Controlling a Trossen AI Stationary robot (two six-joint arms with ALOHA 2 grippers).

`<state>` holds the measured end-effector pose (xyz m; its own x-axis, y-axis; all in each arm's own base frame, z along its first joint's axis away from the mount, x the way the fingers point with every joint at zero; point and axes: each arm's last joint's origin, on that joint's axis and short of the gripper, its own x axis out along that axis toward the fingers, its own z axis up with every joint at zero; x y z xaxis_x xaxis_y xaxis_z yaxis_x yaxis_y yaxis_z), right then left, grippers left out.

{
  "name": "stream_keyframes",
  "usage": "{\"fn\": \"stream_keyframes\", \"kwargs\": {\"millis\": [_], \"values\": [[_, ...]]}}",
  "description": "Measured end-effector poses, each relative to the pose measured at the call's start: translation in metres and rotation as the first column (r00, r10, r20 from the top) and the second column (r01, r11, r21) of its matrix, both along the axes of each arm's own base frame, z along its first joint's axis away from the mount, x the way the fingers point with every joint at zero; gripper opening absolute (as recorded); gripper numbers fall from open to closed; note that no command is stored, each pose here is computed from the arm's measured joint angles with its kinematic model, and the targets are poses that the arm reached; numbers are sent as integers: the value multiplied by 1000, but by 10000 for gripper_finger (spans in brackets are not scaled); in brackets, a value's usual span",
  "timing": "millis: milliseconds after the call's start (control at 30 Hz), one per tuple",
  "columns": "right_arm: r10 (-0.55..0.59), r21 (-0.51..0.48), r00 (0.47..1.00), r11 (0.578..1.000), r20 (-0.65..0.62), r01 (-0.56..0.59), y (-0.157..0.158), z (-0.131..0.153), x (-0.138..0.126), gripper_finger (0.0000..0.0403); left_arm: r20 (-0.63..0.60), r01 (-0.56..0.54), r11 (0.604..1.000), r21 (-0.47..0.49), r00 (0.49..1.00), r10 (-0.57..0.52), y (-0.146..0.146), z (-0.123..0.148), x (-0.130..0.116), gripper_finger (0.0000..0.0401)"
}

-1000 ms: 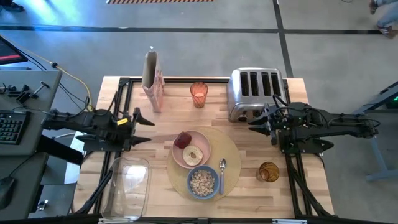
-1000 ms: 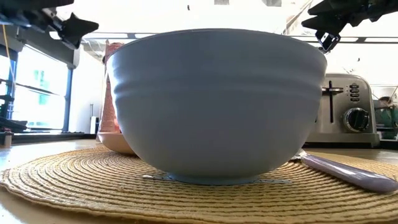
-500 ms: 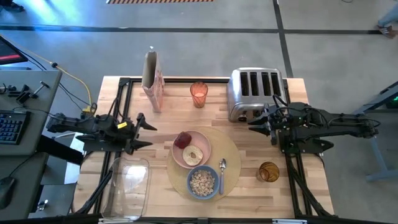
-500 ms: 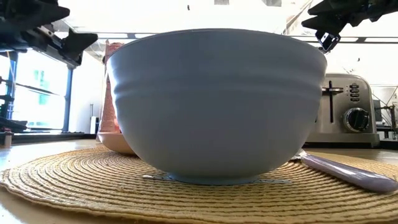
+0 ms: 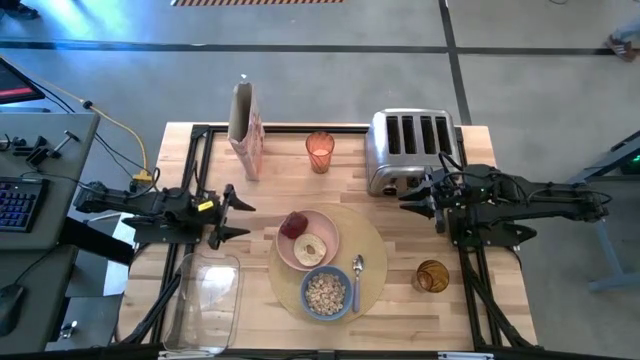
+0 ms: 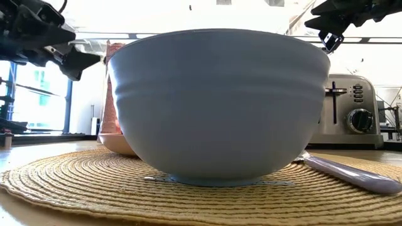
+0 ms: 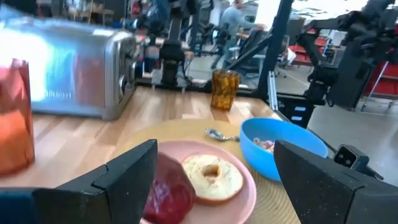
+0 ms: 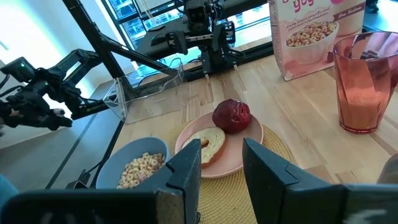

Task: Arrange a breakfast setting
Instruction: Return to home position

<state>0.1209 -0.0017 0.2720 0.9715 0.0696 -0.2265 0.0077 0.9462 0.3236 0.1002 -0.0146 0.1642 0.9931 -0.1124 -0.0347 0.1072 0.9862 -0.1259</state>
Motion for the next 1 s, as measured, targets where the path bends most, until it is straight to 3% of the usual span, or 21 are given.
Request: {"fn": "stream_keyframes", "kwargs": {"millis": [267,767,1000], "values": [[0,0,1000,1000,0,0,0,0,0,99,-24,-5,997,-75,1000,3,0,-1,0,310],[0,0,1000,1000,0,0,0,0,0,99,-23,-5,997,-76,1000,3,0,-1,0,310],[1,-2,999,1000,54,-1,1,5,-13,99,-23,-5,997,-76,1000,3,0,-1,0,310]]}}
